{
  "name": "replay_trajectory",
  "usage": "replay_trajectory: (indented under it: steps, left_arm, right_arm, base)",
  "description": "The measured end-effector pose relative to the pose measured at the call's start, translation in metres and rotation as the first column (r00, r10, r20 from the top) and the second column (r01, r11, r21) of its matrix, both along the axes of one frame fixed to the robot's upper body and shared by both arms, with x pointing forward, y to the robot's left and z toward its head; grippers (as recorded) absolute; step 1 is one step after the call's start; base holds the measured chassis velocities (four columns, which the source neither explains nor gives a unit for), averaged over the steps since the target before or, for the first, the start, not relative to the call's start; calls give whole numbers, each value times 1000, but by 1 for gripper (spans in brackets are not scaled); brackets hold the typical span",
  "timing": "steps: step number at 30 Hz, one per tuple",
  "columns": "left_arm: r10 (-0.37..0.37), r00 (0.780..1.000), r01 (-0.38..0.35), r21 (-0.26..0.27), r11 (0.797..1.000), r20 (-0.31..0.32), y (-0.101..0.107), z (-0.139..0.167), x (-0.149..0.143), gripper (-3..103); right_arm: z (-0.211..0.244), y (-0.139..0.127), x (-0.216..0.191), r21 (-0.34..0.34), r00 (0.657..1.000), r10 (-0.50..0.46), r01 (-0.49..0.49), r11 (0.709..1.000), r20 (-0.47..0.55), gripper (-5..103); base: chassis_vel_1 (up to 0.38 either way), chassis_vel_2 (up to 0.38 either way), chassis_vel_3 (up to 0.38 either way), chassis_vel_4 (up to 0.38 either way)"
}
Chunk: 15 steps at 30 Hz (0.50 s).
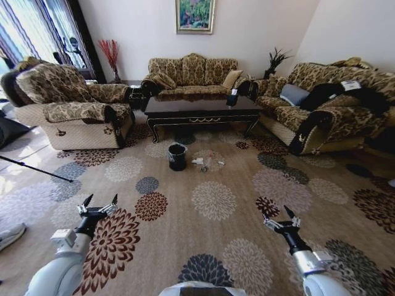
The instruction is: Move to the front of the table and pick up the trash from the floor, then place it into the trash bin.
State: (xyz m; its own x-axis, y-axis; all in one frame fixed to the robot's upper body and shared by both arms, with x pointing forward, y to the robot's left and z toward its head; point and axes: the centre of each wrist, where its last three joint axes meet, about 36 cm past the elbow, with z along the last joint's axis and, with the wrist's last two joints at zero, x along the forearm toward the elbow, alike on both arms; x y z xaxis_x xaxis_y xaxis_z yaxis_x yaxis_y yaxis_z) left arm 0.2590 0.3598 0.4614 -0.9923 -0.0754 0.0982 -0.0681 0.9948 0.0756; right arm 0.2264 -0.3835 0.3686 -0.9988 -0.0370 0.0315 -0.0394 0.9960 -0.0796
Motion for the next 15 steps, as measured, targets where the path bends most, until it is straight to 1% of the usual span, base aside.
replay_trajectory:
  steps: [4, 6, 8, 15]
  left_arm:
    - [0, 1000, 0, 4, 1000, 15, 0, 2, 4, 100]
    - [8, 999, -8, -8, 1000, 36, 0, 8, 7, 100]
    - [10, 999, -9, -9, 1000, 42, 0, 10, 10, 100]
    - [16, 1000, -16, -6, 1000, 25, 3, 5, 10, 100]
  right_arm:
    - [1, 1, 2, -10, 1000, 0, 0, 1000, 10, 100]
    - [0, 4, 2, -7, 1000, -2, 2, 1000, 15, 100]
    - [-3, 6, 2, -4, 1000, -6, 6, 1000, 13, 100]
    - [-5, 10, 4, -9, 1000, -7, 7, 1000, 19, 100]
  base:
    - [0, 0, 0, 0]
    - [0, 0, 0, 0]
    - [0, 0, 0, 0]
    - [0, 0, 0, 0]
